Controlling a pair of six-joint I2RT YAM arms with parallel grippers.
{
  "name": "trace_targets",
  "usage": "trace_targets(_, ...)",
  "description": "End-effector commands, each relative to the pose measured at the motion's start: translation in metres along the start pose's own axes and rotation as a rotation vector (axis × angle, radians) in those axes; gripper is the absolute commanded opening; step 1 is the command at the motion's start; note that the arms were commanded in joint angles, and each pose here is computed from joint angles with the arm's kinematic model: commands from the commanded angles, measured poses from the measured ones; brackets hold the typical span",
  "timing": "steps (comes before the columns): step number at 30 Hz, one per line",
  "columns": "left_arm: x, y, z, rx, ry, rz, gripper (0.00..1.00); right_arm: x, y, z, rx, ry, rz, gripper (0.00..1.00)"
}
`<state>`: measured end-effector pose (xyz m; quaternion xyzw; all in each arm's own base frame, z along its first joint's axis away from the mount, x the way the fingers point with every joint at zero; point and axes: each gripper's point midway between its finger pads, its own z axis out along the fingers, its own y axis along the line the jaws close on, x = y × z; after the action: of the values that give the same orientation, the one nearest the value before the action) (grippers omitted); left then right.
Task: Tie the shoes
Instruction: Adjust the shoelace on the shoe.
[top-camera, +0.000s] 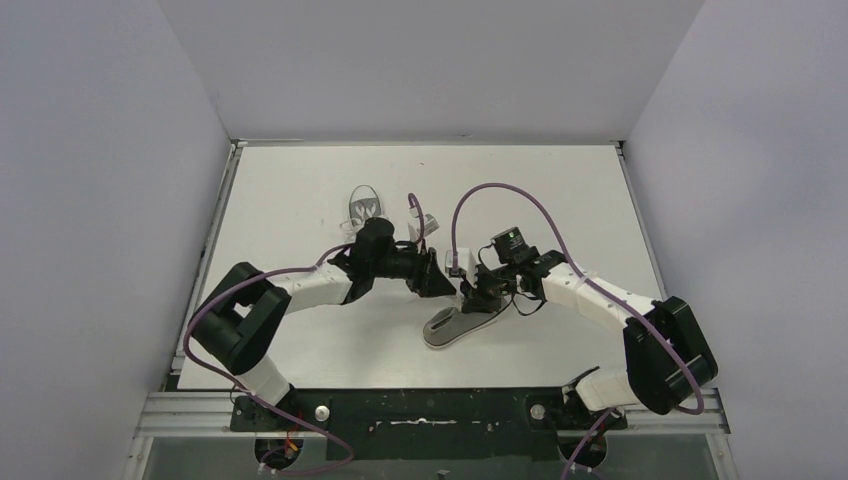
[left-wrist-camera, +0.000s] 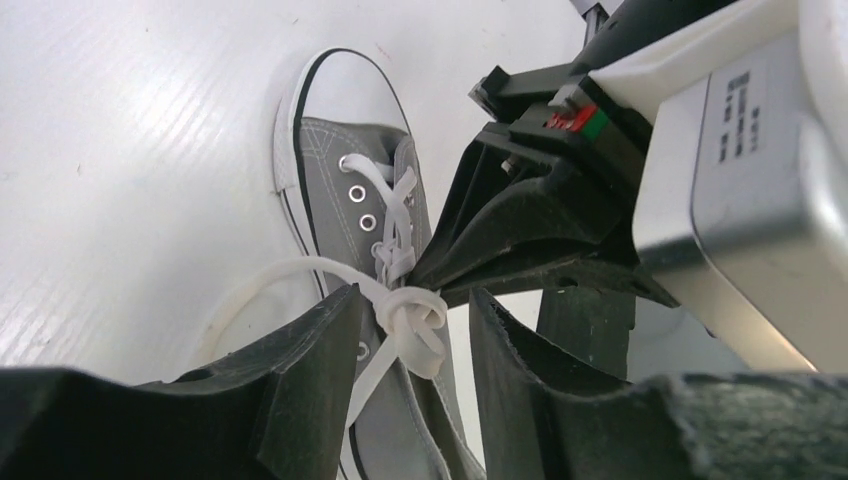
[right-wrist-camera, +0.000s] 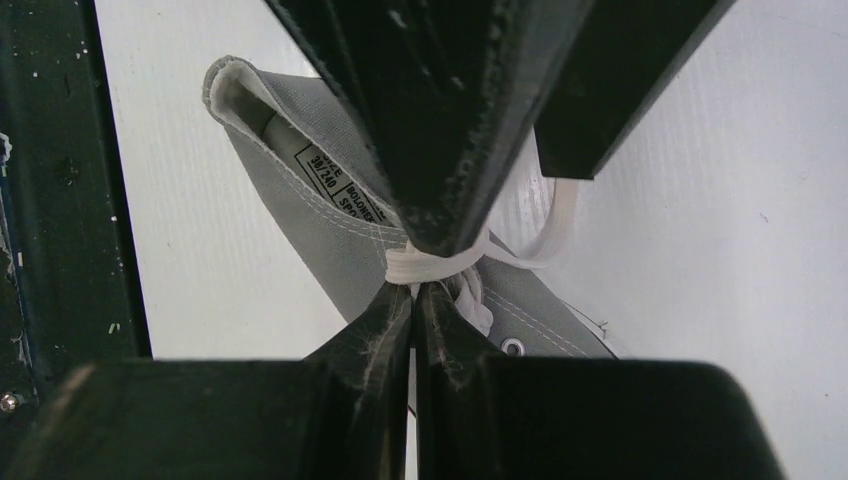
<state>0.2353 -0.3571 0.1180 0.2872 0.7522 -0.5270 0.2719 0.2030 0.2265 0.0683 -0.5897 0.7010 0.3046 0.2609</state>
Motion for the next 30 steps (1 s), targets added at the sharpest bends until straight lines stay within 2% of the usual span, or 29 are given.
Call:
trace_targets(1,-0.023,-0.016,0.009,0.083,-0.041,0.058,0.40,-0.022,-0.007,-0.004,0.021,-0.057,-0.062,0.00)
trace_targets(4,-0.017,-0.016,0.009,0.086,-0.025,0.057,0.41,-0.022,-0.007,-0.005,0.023,-0.054,-0.069,0.00)
trace_targets(7,-0.014,-0.017,0.007,0.079,-0.015,0.061,0.49,-0.020,-0.008,-0.005,0.019,-0.050,-0.070,0.00)
trace_targets(10,-0.009,-0.018,0.005,0.068,-0.004,0.076,0.48,-0.020,-0.007,-0.005,0.011,-0.052,-0.067,0.00)
trace_targets(12,-0.006,-0.017,0.005,0.073,0.009,0.073,0.42,-0.020,-0.007,-0.005,0.010,-0.054,-0.067,0.00)
trace_targets(17,-0.001,-0.015,0.005,0.071,0.016,0.071,0.38,-0.018,-0.007,-0.005,0.007,-0.049,-0.065,0.00)
trace_targets(20,0.000,-0.014,0.005,0.079,0.032,0.067,0.25,-0.018,-0.007,-0.005,0.007,-0.046,-0.067,0.00)
trace_targets(24,0.001,-0.012,0.002,0.085,0.036,0.041,0.15,-0.016,-0.006,-0.006,0.000,-0.038,-0.065,0.00)
trace_targets(26,0.002,-0.013,-0.001,0.074,0.040,0.043,0.19,-0.016,-0.007,-0.006,0.000,-0.037,-0.066,0.00)
trace_targets(28,0.004,-0.010,-0.003,0.055,0.036,0.044,0.31,-0.017,-0.007,-0.006,0.000,-0.038,-0.068,0.00)
trace_targets(30,0.005,-0.009,-0.003,0.051,0.035,0.046,0.36,-0.017,-0.008,-0.006,0.000,-0.038,-0.067,0.00)
